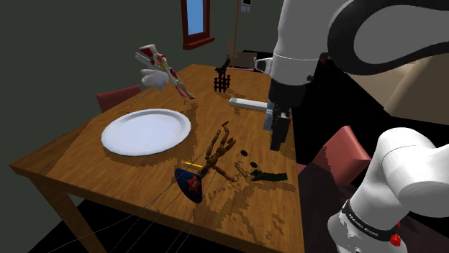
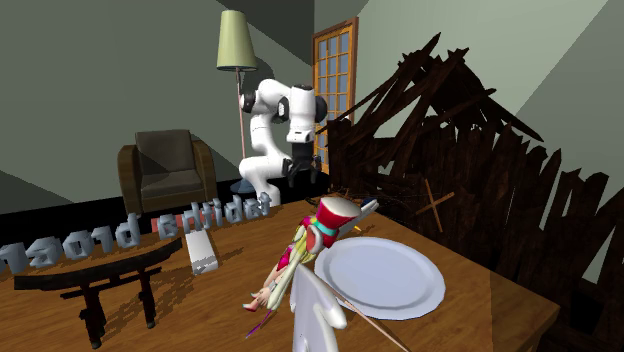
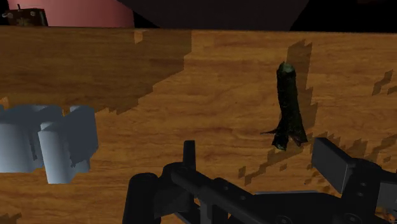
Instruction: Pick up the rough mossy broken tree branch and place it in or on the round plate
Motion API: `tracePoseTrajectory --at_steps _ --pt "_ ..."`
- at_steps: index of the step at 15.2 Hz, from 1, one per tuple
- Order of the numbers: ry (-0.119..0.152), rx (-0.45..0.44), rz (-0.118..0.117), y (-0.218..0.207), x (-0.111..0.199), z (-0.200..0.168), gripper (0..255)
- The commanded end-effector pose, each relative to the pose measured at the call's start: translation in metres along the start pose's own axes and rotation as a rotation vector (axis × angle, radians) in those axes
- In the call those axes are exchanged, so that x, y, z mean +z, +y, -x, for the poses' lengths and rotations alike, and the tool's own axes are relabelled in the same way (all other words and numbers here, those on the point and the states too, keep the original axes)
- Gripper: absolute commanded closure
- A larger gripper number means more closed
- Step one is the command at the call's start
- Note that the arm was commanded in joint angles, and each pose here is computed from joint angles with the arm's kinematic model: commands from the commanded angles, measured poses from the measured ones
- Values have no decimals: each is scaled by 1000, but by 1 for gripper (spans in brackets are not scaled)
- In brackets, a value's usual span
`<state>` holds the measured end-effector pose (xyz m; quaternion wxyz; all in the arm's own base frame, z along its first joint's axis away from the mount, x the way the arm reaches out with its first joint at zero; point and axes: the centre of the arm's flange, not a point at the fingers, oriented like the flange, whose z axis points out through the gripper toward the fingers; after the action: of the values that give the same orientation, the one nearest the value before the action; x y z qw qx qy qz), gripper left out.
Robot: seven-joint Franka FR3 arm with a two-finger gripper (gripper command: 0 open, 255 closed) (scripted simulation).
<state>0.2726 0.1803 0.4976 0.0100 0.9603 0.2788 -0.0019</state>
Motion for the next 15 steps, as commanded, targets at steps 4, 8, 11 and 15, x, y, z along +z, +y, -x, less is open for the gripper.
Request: tracePoseTrajectory --at_steps 4,8,11,15 --pt "9 -177 25 -53 29 -2 0" --pt "9 -177 25 -53 50 -2 0" --pt "9 -177 25 -52 69 -2 0" --pt "9 -177 25 -52 69 -2 0"
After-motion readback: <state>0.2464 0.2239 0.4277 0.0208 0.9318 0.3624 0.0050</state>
